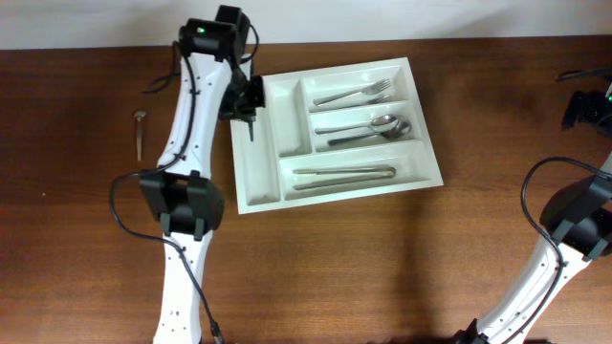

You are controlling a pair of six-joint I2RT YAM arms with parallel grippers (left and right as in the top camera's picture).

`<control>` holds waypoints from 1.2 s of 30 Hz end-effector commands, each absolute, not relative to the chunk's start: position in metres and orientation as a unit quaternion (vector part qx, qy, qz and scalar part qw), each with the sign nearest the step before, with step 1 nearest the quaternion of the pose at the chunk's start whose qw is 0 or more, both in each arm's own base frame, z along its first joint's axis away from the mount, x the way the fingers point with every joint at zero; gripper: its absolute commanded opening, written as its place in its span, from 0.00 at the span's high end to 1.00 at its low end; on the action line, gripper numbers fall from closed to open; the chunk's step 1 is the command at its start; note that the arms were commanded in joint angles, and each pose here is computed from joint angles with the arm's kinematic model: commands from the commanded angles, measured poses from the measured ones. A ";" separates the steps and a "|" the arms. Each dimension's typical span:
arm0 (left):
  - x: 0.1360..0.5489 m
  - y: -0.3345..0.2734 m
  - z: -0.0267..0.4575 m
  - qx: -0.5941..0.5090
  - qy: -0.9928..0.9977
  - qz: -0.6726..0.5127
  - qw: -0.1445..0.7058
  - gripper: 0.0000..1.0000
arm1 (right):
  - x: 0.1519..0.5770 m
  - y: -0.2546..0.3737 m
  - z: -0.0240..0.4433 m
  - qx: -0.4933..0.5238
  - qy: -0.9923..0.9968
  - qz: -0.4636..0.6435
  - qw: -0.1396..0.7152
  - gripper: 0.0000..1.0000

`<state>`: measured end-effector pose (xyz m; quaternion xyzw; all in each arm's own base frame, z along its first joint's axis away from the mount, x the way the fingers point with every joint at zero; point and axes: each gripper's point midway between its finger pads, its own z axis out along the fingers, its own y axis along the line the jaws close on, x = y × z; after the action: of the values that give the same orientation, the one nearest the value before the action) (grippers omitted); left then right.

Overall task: Pack container
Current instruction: 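Lift the spoon and carry it over the tray's left narrow compartment, then lower the spoon into the compartment and open the left gripper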

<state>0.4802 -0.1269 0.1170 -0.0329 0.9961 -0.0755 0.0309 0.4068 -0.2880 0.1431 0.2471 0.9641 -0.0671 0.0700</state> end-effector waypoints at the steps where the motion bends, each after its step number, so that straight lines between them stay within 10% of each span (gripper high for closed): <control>1: 0.481 -0.136 0.090 -0.035 0.996 -0.078 0.008 0.98 | 0.406 -0.287 0.143 0.245 0.965 -0.064 0.069 0.01; 36: 0.493 -0.135 0.040 -0.039 0.997 -0.071 -0.010 0.88 | 0.406 -0.287 0.143 0.244 0.965 -0.064 0.069 0.01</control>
<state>0.4906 -0.1376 0.0423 -0.0300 0.9972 -0.0672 -0.0102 0.4067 -0.2879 0.1431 0.2470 0.9642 -0.0670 0.0698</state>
